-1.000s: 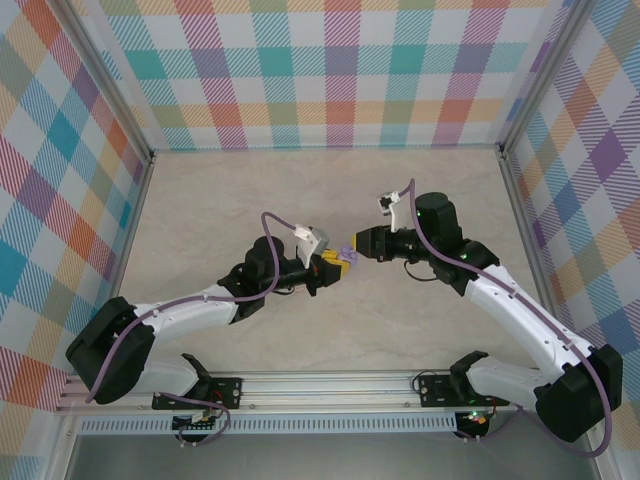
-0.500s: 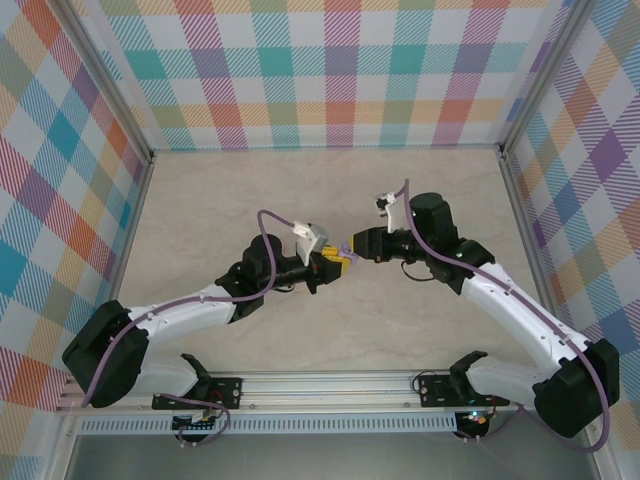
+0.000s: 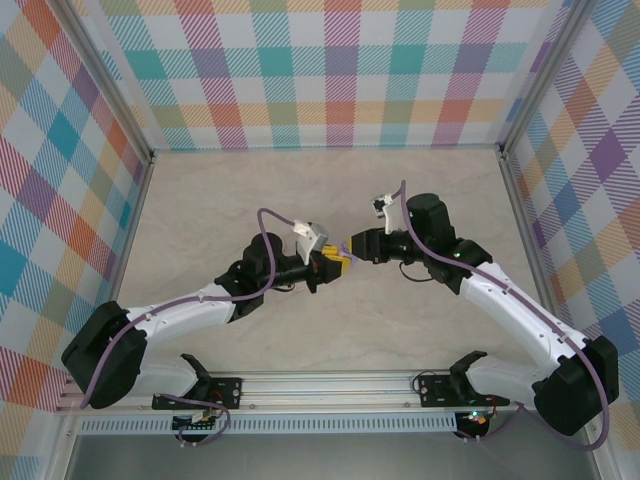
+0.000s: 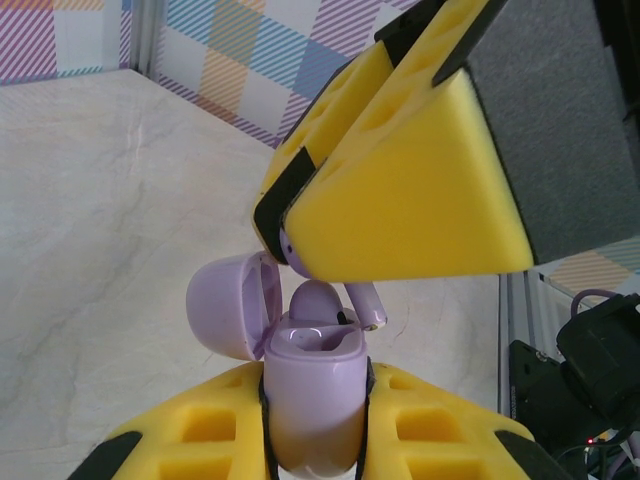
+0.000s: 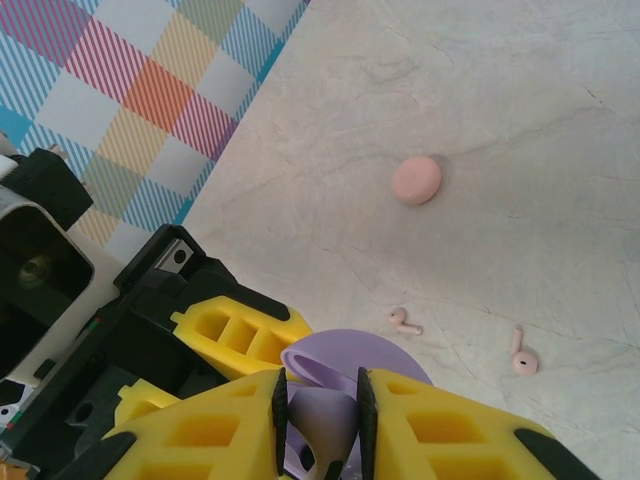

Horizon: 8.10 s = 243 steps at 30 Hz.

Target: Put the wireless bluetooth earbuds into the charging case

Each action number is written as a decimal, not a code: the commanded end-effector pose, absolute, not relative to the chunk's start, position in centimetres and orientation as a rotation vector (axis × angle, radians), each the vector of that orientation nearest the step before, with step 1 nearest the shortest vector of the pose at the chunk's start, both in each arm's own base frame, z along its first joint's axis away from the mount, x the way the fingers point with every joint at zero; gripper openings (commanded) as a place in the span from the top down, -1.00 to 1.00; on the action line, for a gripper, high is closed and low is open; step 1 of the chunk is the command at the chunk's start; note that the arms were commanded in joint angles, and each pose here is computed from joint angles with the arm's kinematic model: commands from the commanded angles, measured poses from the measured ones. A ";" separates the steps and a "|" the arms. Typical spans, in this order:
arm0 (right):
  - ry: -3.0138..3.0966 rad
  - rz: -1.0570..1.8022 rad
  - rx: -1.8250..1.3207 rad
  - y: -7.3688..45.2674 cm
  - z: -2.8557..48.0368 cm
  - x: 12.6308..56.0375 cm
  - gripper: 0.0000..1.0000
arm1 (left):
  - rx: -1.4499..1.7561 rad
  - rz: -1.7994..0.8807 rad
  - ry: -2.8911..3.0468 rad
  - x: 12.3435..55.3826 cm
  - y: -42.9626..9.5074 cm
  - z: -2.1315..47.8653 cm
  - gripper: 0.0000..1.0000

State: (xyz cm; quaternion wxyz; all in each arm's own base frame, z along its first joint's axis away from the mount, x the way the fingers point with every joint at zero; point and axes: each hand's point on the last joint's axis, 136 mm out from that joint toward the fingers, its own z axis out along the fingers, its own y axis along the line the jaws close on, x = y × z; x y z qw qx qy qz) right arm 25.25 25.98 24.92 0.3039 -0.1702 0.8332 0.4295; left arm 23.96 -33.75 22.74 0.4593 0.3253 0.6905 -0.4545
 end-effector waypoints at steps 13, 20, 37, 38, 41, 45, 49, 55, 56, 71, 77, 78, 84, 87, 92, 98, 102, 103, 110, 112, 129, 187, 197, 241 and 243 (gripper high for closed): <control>2.151 1.125 -0.458 26.4 26.0 25.8 0.47 | 0.812 -1.154 1.696 23.7 -34.8 23.7 0.78; 2.139 1.109 -0.430 26.1 26.0 26.2 0.48 | 0.790 -1.170 1.718 24.0 -35.0 23.5 0.78; 2.135 1.069 -0.409 25.7 25.4 26.4 0.48 | 0.756 -1.192 1.740 24.2 -35.1 23.8 0.78; 2.135 1.072 -0.410 25.7 25.4 26.3 0.48 | 0.758 -1.193 1.742 24.1 -35.1 23.7 0.78; 2.125 1.075 -0.409 25.7 25.7 26.4 0.48 | 0.752 -1.194 1.750 24.2 -35.1 23.6 0.78; 2.115 1.077 -0.400 25.8 25.9 26.4 0.48 | 0.751 -1.195 1.761 24.3 -35.2 23.3 0.78; 2.107 1.078 -0.397 25.8 26.1 26.5 0.47 | 0.746 -1.198 1.764 24.4 -35.3 23.4 0.78; 2.113 1.056 -0.391 25.7 25.6 26.6 0.47 | 0.741 -1.205 1.755 24.4 -35.3 23.8 0.78; 2.114 1.054 -0.390 25.6 25.5 26.6 0.47 | 0.743 -1.207 1.751 24.3 -35.3 24.0 0.78; 2.127 1.042 -0.390 25.8 25.0 26.9 0.47 | 0.749 -1.227 1.741 24.1 -35.4 24.4 0.78; 2.141 1.046 -0.400 26.0 24.5 26.8 0.47 | 0.746 -1.233 1.732 24.0 -35.4 24.7 0.78; 2.143 1.046 -0.401 26.1 24.5 26.8 0.47 | 0.748 -1.235 1.729 24.0 -35.4 24.8 0.78; 2.149 1.047 -0.412 26.3 24.3 26.7 0.47 | 0.744 -1.235 1.729 24.0 -35.3 24.9 0.78; 2.151 1.056 -0.425 26.5 24.3 26.5 0.46 | 0.737 -1.227 1.731 24.1 -35.3 24.9 0.78; 2.155 1.061 -0.445 26.6 24.3 26.1 0.46 | 0.710 -1.206 1.747 24.6 -35.1 24.5 0.78; 2.166 1.045 -0.450 26.3 24.0 25.9 0.46 | 0.682 -1.192 1.752 25.0 -34.9 24.5 0.78; 2.173 1.053 -0.463 26.4 23.9 25.6 0.46 | 0.671 -1.180 1.754 25.1 -34.7 24.4 0.78; 2.174 1.056 -0.467 26.5 23.9 25.6 0.46 | 0.668 -1.178 1.752 25.1 -34.7 24.5 0.78; 2.199 1.065 -0.494 26.7 23.5 25.2 0.44 | 0.694 -1.194 1.737 24.8 -34.9 24.6 0.78; 2.203 1.071 -0.499 26.9 23.5 25.2 0.41 | 0.698 -1.193 1.737 24.7 -34.9 24.6 0.78; 2.142 0.954 -0.380 24.5 26.1 25.7 -0.09 | 0.723 -1.143 1.716 24.5 -34.2 24.5 0.79; 1.975 1.469 -0.494 23.2 28.8 24.3 0.51 | 0.805 -1.288 1.608 22.5 -35.2 27.1 0.80; 2.143 1.152 -0.296 20.3 25.4 26.5 0.47 | 0.615 -1.133 1.811 26.4 -34.2 24.5 0.80; 2.289 0.913 -0.144 17.0 21.7 26.2 0.36 | 0.154 -0.933 2.683 47.7 -32.3 4.6 0.62; 2.290 0.913 -0.144 17.0 21.7 26.2 0.36 | 0.150 -0.925 2.699 47.8 -32.3 4.0 0.56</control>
